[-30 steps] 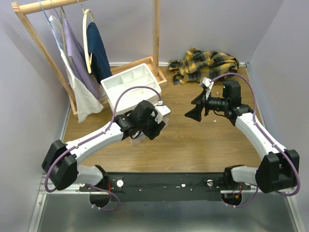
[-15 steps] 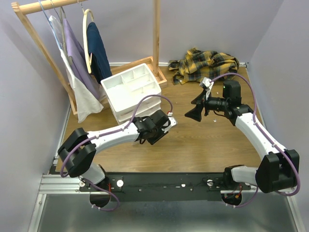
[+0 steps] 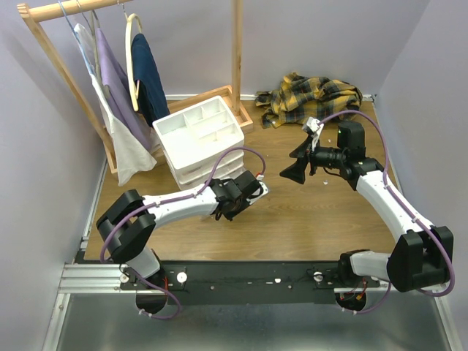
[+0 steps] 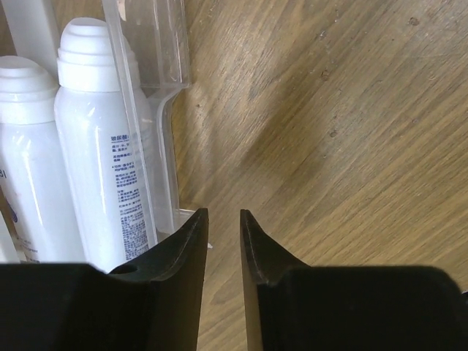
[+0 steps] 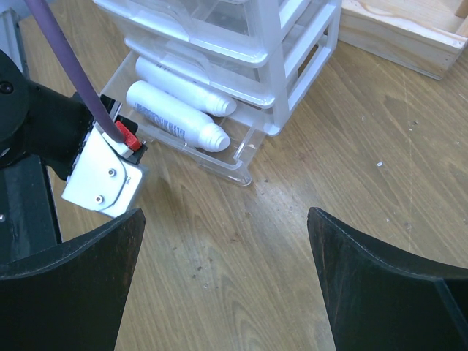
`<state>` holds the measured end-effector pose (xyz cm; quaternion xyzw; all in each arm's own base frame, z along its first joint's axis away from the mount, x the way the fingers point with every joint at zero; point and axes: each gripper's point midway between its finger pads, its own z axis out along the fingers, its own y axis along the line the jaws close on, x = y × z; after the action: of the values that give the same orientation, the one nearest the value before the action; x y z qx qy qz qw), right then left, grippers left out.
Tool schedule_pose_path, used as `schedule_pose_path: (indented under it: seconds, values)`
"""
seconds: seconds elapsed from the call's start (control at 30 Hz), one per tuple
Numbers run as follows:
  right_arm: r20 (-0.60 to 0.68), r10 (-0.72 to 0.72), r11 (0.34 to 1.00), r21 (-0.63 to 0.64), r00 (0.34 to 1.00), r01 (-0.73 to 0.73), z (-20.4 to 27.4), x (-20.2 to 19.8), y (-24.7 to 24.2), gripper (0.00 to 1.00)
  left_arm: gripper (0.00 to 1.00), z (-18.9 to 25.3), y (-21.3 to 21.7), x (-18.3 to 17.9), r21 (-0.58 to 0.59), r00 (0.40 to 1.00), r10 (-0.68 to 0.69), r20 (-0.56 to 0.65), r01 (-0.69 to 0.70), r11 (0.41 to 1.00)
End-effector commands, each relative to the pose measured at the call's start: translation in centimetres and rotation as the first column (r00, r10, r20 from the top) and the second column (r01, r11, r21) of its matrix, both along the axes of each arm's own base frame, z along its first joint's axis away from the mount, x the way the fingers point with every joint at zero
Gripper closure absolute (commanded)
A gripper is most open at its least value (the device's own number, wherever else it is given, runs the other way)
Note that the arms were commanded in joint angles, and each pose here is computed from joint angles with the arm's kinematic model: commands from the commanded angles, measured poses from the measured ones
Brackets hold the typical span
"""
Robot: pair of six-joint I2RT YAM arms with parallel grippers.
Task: Organize the makeup
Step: Close the drawer in the storage box.
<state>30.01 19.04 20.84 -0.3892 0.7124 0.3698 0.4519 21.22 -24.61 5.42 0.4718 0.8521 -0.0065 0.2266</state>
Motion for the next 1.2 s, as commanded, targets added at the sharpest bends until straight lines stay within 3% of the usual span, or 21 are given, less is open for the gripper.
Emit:
schedule_pose_path:
  seconds: [0.0,1.17]
  values:
    - [0.051,0.001,1.000,0.002,0.999,-0.001,1.67,0.46,0.09,0.00,0.69,0.42,-0.18,0.59,0.028,1.000,-0.002,0.025,0.001,1.000]
    - [0.050,0.006,1.000,0.002,0.999,-0.006,1.62,0.38,0.16,0.00,0.71,-0.13,0.06,0.53,0.063,1.000,-0.001,0.020,0.000,0.998]
